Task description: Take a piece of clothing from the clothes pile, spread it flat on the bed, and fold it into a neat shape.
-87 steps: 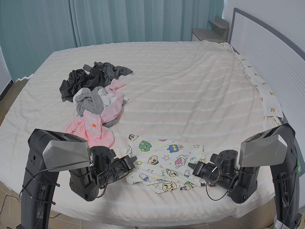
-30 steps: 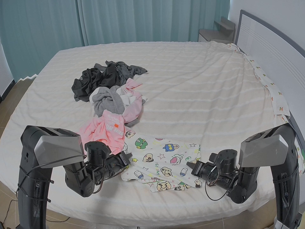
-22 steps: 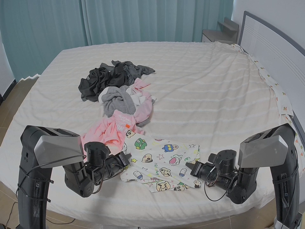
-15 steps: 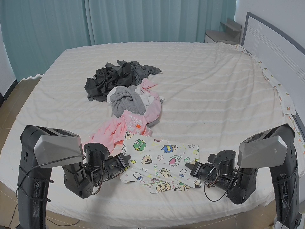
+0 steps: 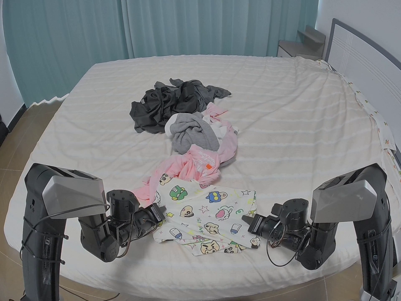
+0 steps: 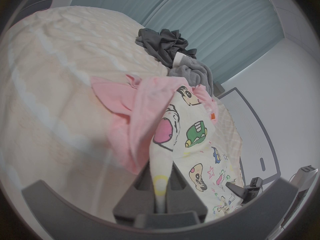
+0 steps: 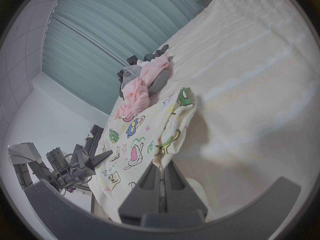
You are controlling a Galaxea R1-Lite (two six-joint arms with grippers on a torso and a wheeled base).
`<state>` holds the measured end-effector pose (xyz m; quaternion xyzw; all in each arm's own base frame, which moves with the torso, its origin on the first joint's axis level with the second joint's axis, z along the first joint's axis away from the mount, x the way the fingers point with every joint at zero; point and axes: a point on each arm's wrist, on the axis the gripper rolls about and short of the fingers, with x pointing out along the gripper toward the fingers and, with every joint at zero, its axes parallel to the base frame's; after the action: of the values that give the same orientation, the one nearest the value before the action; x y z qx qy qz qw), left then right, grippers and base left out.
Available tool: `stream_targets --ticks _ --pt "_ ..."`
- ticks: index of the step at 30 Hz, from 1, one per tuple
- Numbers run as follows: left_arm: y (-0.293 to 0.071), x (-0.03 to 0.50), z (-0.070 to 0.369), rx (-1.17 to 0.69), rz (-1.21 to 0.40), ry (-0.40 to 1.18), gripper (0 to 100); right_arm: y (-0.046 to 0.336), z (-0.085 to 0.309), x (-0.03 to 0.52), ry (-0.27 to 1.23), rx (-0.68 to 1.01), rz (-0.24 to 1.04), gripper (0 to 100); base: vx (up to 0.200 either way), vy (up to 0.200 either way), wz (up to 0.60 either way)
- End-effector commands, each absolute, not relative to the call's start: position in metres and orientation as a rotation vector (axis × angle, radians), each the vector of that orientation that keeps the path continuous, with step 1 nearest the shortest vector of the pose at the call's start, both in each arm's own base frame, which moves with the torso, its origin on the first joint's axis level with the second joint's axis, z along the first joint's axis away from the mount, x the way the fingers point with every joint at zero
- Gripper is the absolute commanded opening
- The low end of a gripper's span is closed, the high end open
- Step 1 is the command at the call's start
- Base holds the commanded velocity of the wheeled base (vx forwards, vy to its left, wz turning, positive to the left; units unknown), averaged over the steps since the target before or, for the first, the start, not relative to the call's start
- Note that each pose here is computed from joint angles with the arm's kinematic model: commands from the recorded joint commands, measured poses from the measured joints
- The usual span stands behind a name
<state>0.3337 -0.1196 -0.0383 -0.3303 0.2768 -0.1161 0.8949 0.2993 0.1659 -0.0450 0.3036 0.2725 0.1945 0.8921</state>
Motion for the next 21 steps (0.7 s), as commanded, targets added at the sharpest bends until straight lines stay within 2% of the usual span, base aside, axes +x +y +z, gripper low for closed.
stream_targets --ticks 1,11,12,20,21 --pt "-0.120 0.331 -0.039 -0.680 -0.243 0.586 0 0.166 -0.044 0.299 0.556 0.634 0.410 0 0.000 0.000 0.00" --pt "-0.122 0.327 -0.041 -0.675 -0.246 0.604 0 0.165 -0.046 0.298 0.565 0.632 0.408 0 0.000 0.000 0.00" --pt "-0.122 0.326 -0.041 -0.675 -0.247 0.604 100 0.165 -0.046 0.298 0.565 0.632 0.408 100 0.000 0.000 0.00" --pt "-0.120 0.321 -0.038 -0.678 -0.262 0.576 100 0.162 -0.037 0.298 0.538 0.637 0.392 100 0.000 0.000 0.00" --pt "-0.118 0.318 -0.029 -0.684 -0.269 0.552 100 0.158 -0.026 0.297 0.503 0.638 0.362 100 0.000 0.000 0.00"
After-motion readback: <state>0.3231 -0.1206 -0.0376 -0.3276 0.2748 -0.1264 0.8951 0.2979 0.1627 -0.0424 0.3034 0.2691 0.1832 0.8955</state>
